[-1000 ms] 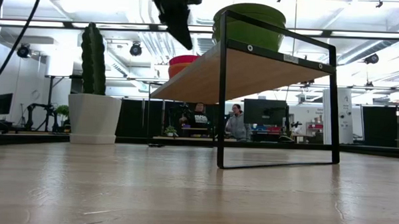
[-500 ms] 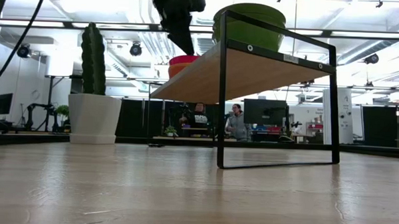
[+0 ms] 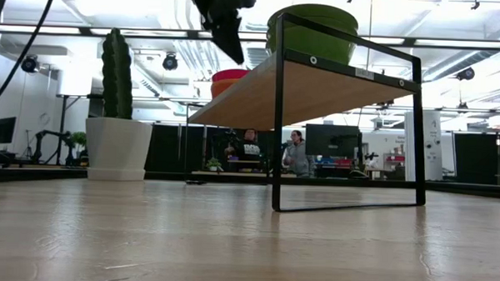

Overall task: Pick & Place Mini bowls
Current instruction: Return to Home Position

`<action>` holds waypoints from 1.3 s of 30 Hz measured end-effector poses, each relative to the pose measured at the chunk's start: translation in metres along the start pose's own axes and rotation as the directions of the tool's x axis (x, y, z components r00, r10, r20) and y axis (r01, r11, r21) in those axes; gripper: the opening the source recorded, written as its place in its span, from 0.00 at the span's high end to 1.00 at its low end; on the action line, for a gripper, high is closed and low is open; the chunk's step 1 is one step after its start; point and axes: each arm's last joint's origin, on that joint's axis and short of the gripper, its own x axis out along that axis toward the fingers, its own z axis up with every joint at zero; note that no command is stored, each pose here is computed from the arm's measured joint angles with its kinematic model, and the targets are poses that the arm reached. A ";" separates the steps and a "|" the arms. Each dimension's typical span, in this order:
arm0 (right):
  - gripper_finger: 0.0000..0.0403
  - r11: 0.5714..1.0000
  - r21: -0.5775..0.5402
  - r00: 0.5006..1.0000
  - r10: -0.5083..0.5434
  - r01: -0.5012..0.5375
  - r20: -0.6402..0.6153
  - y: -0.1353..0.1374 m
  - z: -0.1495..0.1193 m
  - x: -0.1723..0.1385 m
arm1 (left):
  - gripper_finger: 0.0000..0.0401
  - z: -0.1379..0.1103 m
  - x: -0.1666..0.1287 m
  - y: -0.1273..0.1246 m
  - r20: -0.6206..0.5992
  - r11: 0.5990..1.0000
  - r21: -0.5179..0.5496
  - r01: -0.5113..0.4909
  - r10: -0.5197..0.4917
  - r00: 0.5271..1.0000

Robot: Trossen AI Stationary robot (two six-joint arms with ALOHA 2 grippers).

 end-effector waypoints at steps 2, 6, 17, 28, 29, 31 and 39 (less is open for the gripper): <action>0.86 1.000 0.000 1.000 0.000 0.000 0.000 0.000 0.000 0.000 | 0.73 -0.002 0.005 -0.002 -0.019 1.000 0.005 0.017 -0.017 1.000; 0.86 1.000 0.000 1.000 0.000 0.000 0.000 0.000 0.000 0.000 | 0.73 -0.009 0.012 -0.006 -0.055 0.999 0.014 0.029 -0.028 0.998; 0.86 1.000 0.000 1.000 0.000 0.000 -0.001 0.000 0.000 0.000 | 0.73 -0.004 0.007 -0.003 -0.029 1.000 0.005 0.021 -0.021 0.999; 0.96 0.999 0.012 0.996 0.050 -0.050 -0.075 -0.004 -0.008 0.002 | 0.91 -0.004 -0.041 0.013 0.121 0.967 -0.212 0.141 -0.117 0.986; 0.97 0.998 0.015 0.995 0.064 -0.063 -0.076 -0.004 -0.008 0.002 | 0.95 -0.004 -0.046 0.013 0.143 0.962 -0.222 0.160 -0.131 0.981; 0.98 0.997 0.020 0.994 0.079 -0.078 -0.077 -0.005 -0.009 0.003 | 0.98 -0.004 -0.058 0.015 0.189 0.949 -0.244 0.198 -0.154 0.970; 0.98 0.993 0.013 0.993 0.121 -0.121 -0.008 -0.004 -0.013 -0.002 | 1.00 -0.012 -0.126 0.022 0.430 0.911 -0.273 0.308 -0.171 0.886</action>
